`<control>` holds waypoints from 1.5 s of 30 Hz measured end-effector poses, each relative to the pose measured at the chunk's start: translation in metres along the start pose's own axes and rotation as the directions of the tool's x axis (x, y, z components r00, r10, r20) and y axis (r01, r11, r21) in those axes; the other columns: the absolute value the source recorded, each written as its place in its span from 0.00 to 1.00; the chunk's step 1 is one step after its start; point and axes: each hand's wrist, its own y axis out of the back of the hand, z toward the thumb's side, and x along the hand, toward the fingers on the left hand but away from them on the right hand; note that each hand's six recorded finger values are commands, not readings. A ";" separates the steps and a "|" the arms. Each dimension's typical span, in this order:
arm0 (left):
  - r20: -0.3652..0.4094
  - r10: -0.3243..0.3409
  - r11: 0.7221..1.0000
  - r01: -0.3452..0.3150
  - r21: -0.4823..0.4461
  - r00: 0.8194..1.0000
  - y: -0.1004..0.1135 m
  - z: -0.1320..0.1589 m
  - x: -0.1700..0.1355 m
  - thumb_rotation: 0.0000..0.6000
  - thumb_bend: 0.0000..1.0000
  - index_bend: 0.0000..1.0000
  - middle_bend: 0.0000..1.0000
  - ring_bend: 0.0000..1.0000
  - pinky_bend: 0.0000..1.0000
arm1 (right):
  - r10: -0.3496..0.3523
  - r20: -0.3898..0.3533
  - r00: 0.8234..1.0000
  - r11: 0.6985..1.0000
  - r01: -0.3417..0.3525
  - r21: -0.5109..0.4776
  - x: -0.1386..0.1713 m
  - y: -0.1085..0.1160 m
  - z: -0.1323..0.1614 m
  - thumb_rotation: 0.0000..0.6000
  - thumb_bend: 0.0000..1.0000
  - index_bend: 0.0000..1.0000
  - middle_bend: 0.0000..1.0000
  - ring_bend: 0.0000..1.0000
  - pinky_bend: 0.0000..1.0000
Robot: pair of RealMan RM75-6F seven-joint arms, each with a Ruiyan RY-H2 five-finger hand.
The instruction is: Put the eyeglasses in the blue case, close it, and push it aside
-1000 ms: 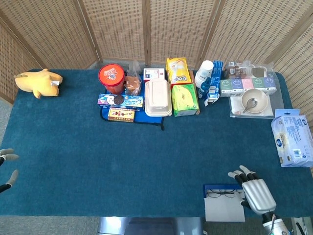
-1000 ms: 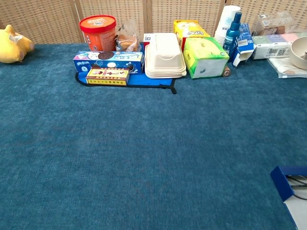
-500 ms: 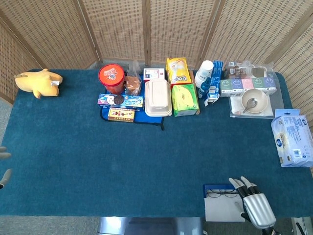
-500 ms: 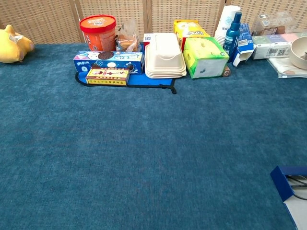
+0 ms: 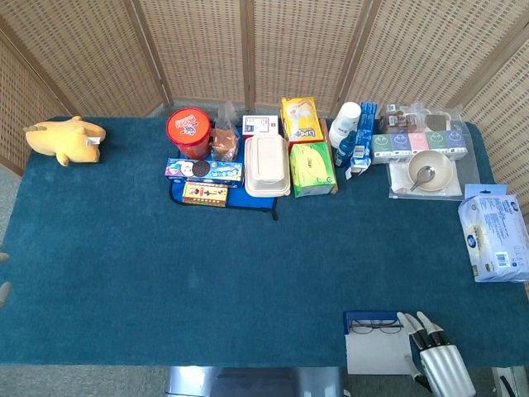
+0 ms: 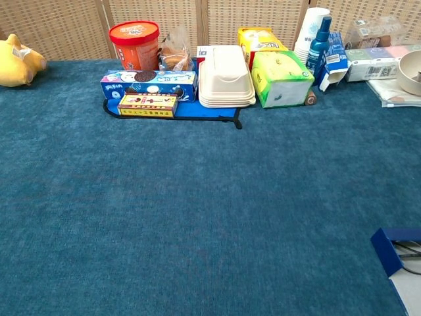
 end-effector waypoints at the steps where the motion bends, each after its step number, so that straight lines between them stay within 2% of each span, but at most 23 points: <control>1: -0.001 0.000 1.000 0.000 -0.001 1.000 0.000 0.000 0.001 0.99 0.34 0.32 0.28 0.30 0.23 | -0.004 -0.001 1.000 1.000 0.004 0.001 0.002 0.000 0.001 1.00 0.37 0.00 0.14 0.09 0.25; 15: -0.011 0.025 1.000 -0.025 -0.011 1.000 0.004 -0.005 0.005 0.99 0.34 0.31 0.28 0.30 0.23 | -0.018 -0.016 1.000 1.000 0.019 0.018 0.012 -0.007 -0.003 1.00 0.35 0.00 0.08 0.05 0.21; 27: -0.015 0.040 0.999 -0.040 -0.018 0.999 0.006 -0.008 0.003 0.99 0.35 0.31 0.28 0.30 0.24 | -0.057 -0.040 0.998 0.998 0.058 0.026 0.027 -0.012 -0.008 1.00 0.34 0.00 0.05 0.03 0.17; 45: -0.007 0.072 0.997 -0.073 -0.030 0.997 0.010 -0.004 -0.001 0.99 0.35 0.31 0.28 0.30 0.24 | -0.057 0.005 0.998 0.998 0.057 0.001 0.041 -0.024 -0.018 1.00 0.32 0.00 0.02 0.00 0.09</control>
